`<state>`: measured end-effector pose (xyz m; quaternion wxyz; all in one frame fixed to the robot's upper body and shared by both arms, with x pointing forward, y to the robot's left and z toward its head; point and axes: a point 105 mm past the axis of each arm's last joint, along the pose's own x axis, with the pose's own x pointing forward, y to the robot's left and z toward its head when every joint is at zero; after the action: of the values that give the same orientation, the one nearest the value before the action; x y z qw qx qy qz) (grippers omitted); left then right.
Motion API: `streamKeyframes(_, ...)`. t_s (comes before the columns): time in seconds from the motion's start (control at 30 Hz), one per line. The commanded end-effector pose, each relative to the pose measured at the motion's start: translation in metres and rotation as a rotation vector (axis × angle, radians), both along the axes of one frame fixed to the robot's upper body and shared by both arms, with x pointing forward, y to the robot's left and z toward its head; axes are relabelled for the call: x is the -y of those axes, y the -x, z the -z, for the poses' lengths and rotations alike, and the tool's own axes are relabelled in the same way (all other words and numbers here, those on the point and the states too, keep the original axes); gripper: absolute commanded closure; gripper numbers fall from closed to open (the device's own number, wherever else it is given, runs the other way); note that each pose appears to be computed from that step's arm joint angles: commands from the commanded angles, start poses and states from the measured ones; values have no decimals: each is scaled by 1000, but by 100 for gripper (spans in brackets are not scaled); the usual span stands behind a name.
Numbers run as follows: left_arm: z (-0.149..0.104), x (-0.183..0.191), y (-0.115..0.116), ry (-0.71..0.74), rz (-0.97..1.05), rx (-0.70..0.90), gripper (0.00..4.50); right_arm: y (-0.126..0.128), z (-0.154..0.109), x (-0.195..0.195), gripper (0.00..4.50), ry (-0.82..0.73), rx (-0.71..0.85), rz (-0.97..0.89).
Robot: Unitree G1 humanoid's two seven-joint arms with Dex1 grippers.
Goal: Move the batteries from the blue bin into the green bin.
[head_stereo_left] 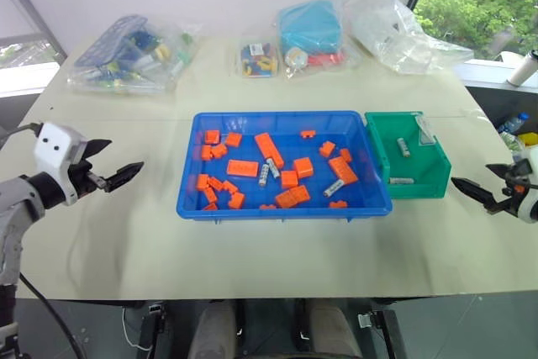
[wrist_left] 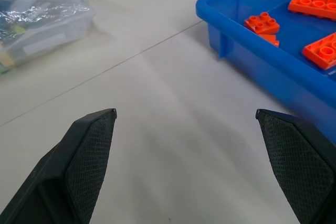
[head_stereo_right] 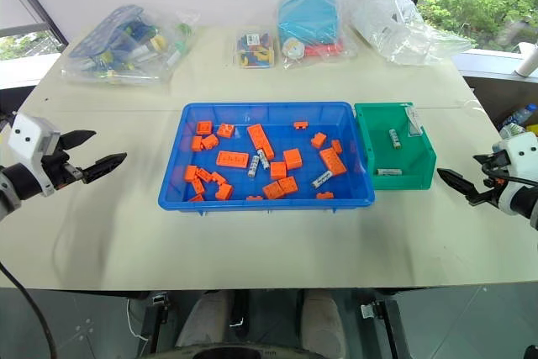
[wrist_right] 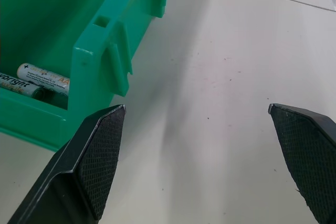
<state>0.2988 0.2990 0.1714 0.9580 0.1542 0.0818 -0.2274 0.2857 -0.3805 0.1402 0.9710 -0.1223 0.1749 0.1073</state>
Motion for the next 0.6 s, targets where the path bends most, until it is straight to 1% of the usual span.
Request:
streamKeyframes(0.03, -12, 1, -1, -15, 7, 49, 3, 1, -14, 3, 0, 5, 55, 4)
streamKeyframes(0.2, -9, -2, -6, -2, -23, 40, 3, 3, -13, 4, 0, 6, 51, 7)
streamKeyframes(0.3, -9, 0, -6, 9, -13, 35, 3, 4, -13, 5, 0, -7, 46, 9)
streamKeyframes(0.4, -8, 5, -6, 16, 7, 37, 3, 3, -16, 6, 0, 11, 49, 8)
streamKeyframes(0.47, -10, 10, -6, 28, 22, 44, 3, 1, -20, 6, 0, 26, 51, 1)
streamKeyframes(0.6, -12, 23, -2, 71, 64, 44, 3, -5, -37, -7, 0, 38, 66, -73)
